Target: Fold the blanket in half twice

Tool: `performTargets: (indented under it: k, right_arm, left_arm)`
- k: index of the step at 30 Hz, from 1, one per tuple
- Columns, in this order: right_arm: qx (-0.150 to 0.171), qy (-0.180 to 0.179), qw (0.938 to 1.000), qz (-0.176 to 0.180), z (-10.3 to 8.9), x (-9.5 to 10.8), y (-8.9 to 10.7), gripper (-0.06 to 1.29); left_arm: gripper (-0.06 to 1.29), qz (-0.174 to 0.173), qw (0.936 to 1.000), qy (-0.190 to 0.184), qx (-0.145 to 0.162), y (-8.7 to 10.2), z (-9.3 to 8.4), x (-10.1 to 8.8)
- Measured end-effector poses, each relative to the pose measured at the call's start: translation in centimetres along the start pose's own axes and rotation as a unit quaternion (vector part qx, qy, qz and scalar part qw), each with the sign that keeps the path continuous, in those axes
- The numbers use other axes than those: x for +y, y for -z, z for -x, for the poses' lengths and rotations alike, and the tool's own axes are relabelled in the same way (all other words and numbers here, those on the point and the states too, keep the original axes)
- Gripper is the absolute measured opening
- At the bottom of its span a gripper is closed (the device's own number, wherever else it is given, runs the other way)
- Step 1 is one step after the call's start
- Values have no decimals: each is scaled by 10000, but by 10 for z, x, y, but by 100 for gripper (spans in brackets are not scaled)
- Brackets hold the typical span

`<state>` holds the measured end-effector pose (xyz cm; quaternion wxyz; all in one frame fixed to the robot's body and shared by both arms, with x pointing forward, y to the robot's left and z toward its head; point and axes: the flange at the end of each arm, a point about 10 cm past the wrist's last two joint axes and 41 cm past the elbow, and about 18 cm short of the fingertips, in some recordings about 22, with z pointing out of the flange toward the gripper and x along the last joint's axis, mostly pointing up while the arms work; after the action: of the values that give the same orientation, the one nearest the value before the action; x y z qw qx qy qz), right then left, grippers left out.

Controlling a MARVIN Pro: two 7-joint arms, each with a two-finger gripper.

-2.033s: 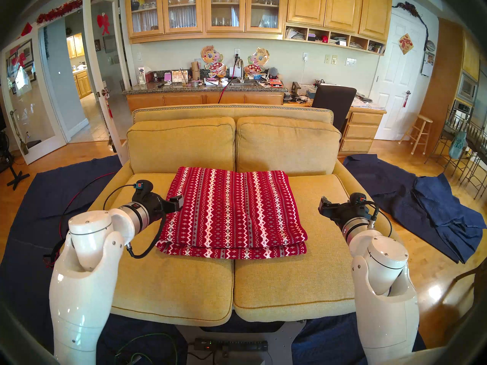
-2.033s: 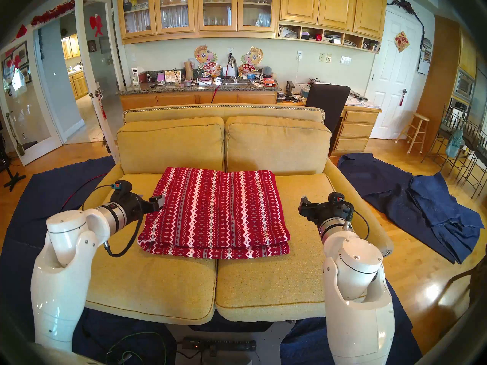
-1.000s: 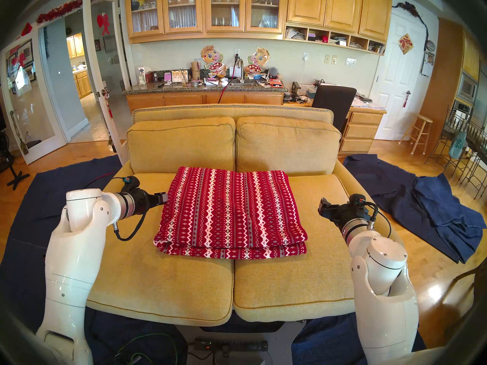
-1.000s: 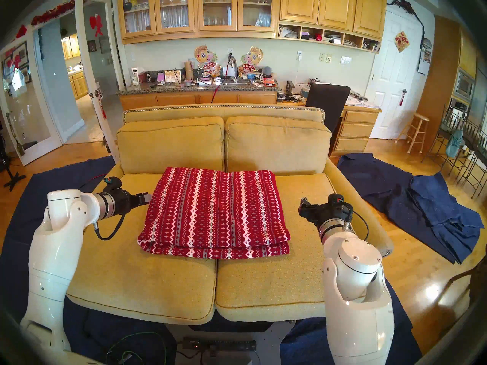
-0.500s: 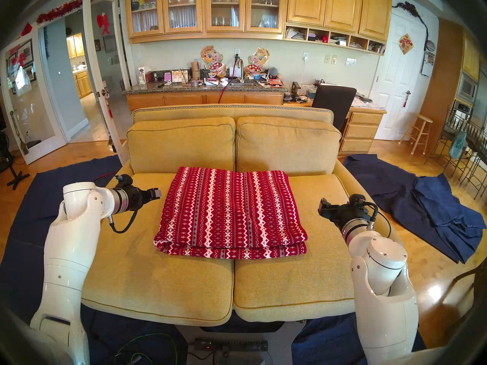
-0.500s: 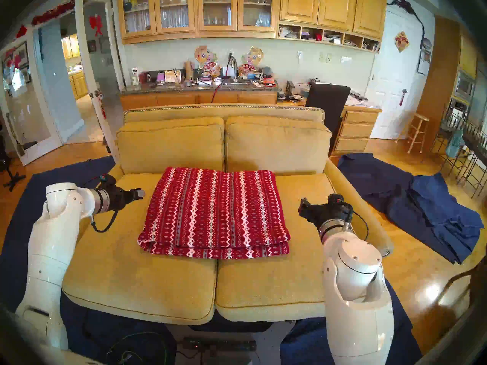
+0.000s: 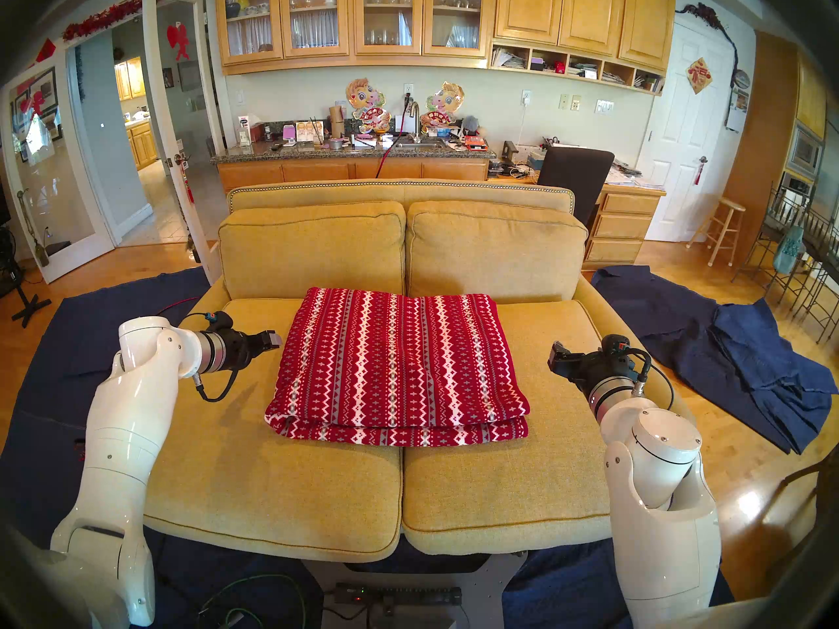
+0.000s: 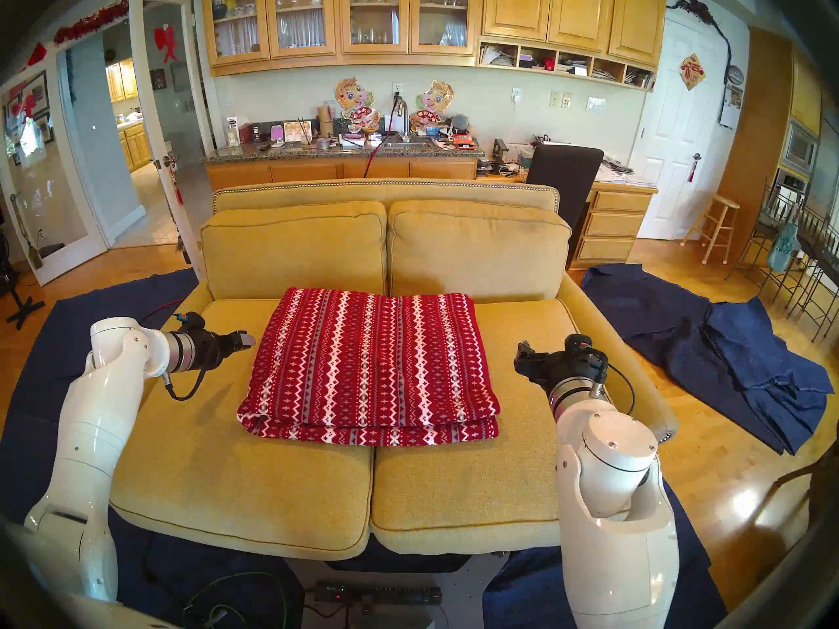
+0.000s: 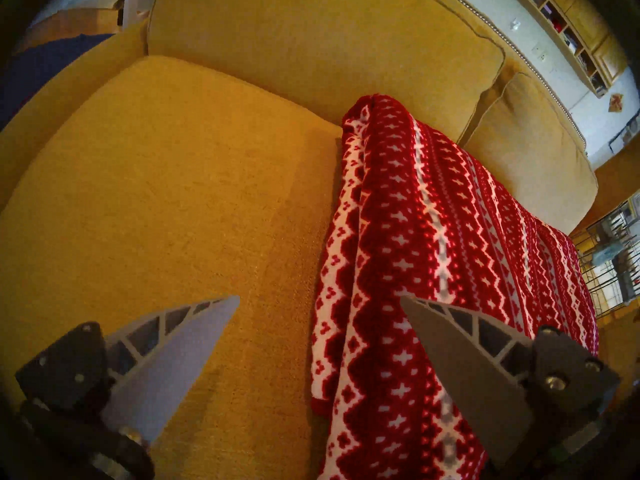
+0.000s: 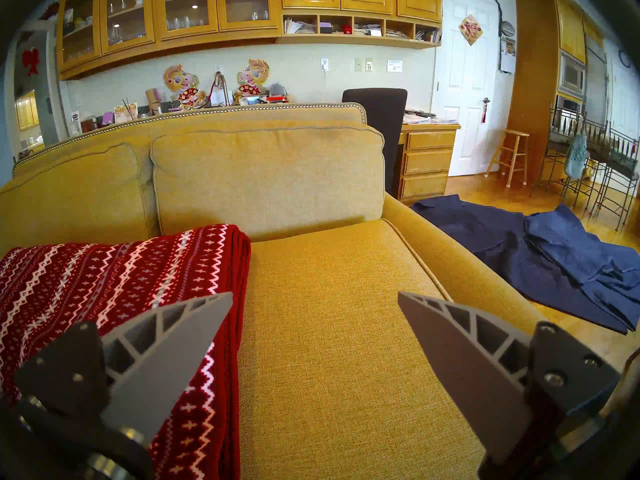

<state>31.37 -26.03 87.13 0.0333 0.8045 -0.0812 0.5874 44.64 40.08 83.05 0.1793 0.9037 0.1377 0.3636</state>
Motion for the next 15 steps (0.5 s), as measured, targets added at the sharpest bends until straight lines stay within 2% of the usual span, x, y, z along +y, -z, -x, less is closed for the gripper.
performTargets:
  k: [15]
  right_arm:
    - [1,1,10000,0,0,0,0,124]
  left_arm:
    - [126,365,9983,417,-199,-21,-5,-4]
